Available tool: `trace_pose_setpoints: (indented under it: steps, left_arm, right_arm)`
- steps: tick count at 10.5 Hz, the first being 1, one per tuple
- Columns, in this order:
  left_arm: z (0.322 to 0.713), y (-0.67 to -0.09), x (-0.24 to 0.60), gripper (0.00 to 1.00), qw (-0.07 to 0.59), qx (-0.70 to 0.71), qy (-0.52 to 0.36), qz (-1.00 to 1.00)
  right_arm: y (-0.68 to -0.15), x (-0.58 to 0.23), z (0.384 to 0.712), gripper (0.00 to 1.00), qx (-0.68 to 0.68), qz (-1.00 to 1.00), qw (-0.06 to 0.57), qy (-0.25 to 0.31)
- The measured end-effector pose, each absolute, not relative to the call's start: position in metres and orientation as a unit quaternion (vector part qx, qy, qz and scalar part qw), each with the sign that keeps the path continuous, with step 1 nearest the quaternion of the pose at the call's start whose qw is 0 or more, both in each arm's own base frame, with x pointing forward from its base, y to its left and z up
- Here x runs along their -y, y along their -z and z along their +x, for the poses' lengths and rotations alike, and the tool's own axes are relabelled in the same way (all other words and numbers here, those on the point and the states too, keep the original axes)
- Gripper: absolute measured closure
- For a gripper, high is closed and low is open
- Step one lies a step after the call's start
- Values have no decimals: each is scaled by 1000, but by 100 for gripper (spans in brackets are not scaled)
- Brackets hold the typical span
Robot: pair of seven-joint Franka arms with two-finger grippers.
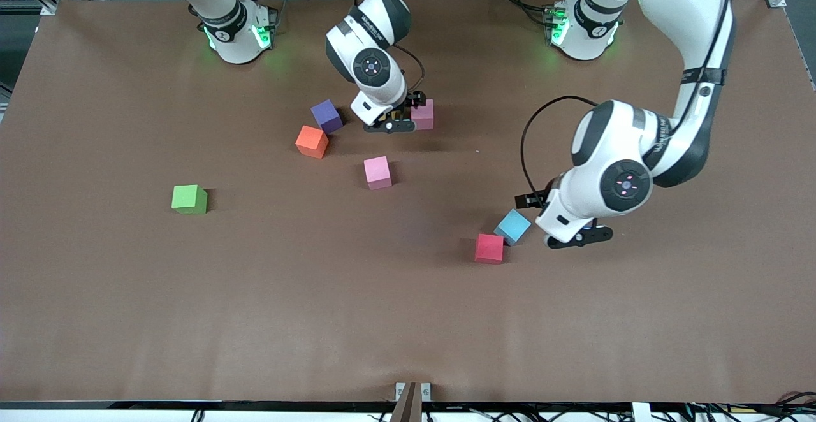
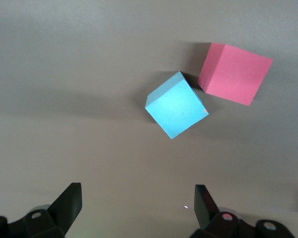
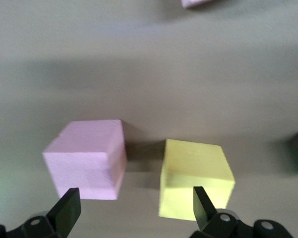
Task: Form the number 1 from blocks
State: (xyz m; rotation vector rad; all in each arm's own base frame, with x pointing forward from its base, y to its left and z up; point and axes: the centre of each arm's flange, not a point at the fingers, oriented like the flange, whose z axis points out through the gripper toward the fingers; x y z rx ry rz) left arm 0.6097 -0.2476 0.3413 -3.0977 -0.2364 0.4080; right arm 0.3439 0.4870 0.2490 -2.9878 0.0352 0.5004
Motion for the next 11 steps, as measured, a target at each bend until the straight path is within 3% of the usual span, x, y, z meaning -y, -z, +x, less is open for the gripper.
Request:
trace_pose_setpoints:
  steps: [8,11]
  left_arm:
    - [637,-299,258,0,-20,154,-51,-987]
    - [643,-279,258,0,-6,141,-30,-990]
  right_arm:
    - [-226,-525,354,0,-4,-985,59,-160]
    - [-210,-537,335,0,12,-985,47,-167]
